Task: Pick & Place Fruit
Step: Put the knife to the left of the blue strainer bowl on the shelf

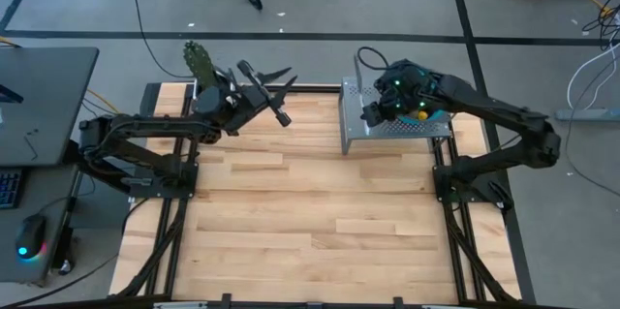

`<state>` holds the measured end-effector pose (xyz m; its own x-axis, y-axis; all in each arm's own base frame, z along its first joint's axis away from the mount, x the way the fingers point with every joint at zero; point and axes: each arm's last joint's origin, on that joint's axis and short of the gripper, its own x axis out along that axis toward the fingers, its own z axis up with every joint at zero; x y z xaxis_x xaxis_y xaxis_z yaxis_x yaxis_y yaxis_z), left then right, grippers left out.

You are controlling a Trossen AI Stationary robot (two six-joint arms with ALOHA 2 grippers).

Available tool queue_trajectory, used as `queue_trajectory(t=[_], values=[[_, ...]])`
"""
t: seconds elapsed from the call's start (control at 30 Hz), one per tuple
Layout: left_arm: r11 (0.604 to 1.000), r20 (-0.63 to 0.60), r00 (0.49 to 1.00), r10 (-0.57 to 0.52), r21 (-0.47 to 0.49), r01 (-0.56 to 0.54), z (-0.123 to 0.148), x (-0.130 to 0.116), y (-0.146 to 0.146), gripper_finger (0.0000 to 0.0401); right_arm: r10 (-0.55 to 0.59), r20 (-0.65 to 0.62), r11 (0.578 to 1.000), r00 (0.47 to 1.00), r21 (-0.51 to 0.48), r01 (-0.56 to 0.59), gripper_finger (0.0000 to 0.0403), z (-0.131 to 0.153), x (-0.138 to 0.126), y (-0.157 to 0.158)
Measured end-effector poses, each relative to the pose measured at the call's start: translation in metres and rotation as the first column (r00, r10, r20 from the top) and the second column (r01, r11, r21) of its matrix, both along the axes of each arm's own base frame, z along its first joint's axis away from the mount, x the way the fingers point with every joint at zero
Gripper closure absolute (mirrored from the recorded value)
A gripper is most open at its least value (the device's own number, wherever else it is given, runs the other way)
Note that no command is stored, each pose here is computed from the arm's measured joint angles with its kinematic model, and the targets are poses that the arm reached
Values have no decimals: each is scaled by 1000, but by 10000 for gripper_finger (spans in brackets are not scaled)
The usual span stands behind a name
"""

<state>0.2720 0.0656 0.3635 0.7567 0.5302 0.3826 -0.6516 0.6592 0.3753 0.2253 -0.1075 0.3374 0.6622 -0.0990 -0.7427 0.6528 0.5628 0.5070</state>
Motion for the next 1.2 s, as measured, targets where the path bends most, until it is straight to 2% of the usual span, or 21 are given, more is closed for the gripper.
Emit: queue_trajectory(t=[0.17,0.43,0.5,0.6,0.7,0.8,0.87,1.0,1.2], values=[[1000,2,1000,-14,2,14,0,0,0,289,33,35,998,999,-47,-32,356,12,-2,1],[1000,3,1000,8,-8,-8,0,0,0,289,91,27,996,995,-28,-90,356,11,-5,1],[1000,-1,1000,15,-12,-15,-1,0,0,289,165,26,983,986,-88,-162,356,14,-5,1],[1000,-11,1000,14,-20,-15,0,-2,0,289,265,75,943,961,-230,-242,356,24,1,3],[999,-10,1000,9,-31,-10,0,-2,-1,289,257,142,931,956,-300,-206,356,31,6,-1],[999,-27,1000,9,-34,-10,0,-4,-1,289,201,185,943,962,-301,-139,356,36,6,-8],[999,-28,1000,10,-34,-11,0,-4,-1,289,174,131,951,976,-279,-132,356,40,0,-10],[999,-30,1000,8,-34,-9,1,-5,-1,289,80,-95,949,992,-299,-105,356,53,-13,-7],[999,-28,1000,4,-37,-5,1,-5,-1,289,37,-92,957,995,-284,-62,356,78,-10,-1]])
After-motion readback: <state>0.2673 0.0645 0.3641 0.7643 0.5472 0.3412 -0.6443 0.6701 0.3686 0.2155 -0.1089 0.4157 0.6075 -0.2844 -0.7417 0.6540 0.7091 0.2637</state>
